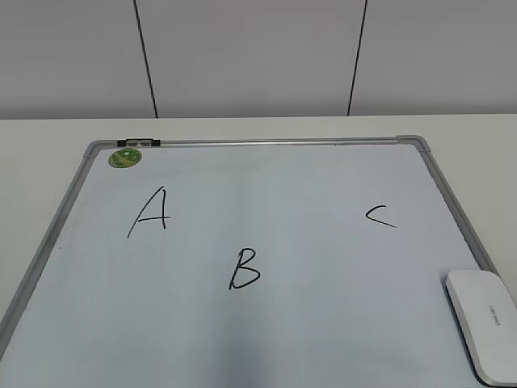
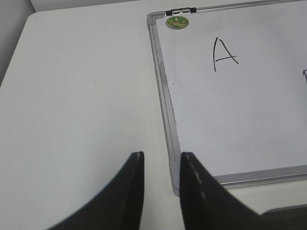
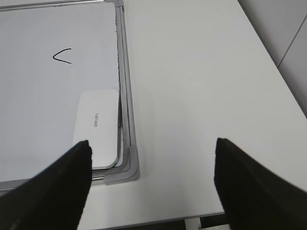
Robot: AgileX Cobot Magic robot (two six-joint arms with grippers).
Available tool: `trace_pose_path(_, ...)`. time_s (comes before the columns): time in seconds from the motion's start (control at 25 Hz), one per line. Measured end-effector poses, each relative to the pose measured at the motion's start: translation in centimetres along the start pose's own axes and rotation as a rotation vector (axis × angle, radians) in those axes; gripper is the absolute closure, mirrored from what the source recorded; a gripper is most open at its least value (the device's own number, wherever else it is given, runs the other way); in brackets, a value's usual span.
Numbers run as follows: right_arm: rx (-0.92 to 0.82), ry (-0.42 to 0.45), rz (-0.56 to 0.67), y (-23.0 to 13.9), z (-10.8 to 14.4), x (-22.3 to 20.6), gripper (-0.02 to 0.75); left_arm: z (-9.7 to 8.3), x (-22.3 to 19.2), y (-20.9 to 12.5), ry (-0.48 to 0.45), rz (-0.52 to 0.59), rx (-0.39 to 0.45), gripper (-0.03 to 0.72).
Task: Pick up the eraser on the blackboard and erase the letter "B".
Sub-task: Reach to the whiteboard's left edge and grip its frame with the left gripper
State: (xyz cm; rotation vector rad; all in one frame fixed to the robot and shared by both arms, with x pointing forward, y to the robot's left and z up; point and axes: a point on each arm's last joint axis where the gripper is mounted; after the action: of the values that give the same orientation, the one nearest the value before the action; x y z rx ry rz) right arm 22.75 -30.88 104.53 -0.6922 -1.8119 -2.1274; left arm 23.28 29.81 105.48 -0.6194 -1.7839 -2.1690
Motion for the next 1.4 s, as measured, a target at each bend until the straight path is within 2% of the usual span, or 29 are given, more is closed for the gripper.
trace_pose_path(0.32, 0.000, 0.000, 0.000, 0.0, 0.0, 0.0, 0.148, 0.0, 0.0, 0.0, 0.000, 0.000, 0.000, 0.495)
trace_pose_path(0.48, 0.000, 0.000, 0.000, 0.0, 0.0, 0.0, 0.148, 0.1, -0.5, 0.4, -0.008, 0.039, 0.002, 0.495)
trace_pose_path(0.96, 0.000, 0.000, 0.000, 0.0, 0.0, 0.0, 0.148, 1.9, -5.6, 6.6, -0.029, 0.322, -0.014, 0.493)
trace_pose_path(1.24, 0.000, 0.000, 0.000, 0.0, 0.0, 0.0, 0.148, 3.0, -11.4, 10.8, -0.059, 0.464, -0.011, 0.489)
trace_pose_path(1.4, 0.000, 0.000, 0.000, 0.0, 0.0, 0.0, 0.148, 3.4, -15.4, 12.1, -0.080, 0.564, -0.008, 0.487)
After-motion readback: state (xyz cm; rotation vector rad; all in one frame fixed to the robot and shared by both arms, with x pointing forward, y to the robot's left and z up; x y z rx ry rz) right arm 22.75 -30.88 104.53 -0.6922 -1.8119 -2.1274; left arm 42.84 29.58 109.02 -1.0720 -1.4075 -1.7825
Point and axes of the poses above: a point on each arm's last joint axis where the gripper is mounted, x pointing back along that axis away from the gripper, z along the wrist's bending axis when the last joint is at zero, y = z × x, and after that the axes turned 9 degrees about -x, right-handed
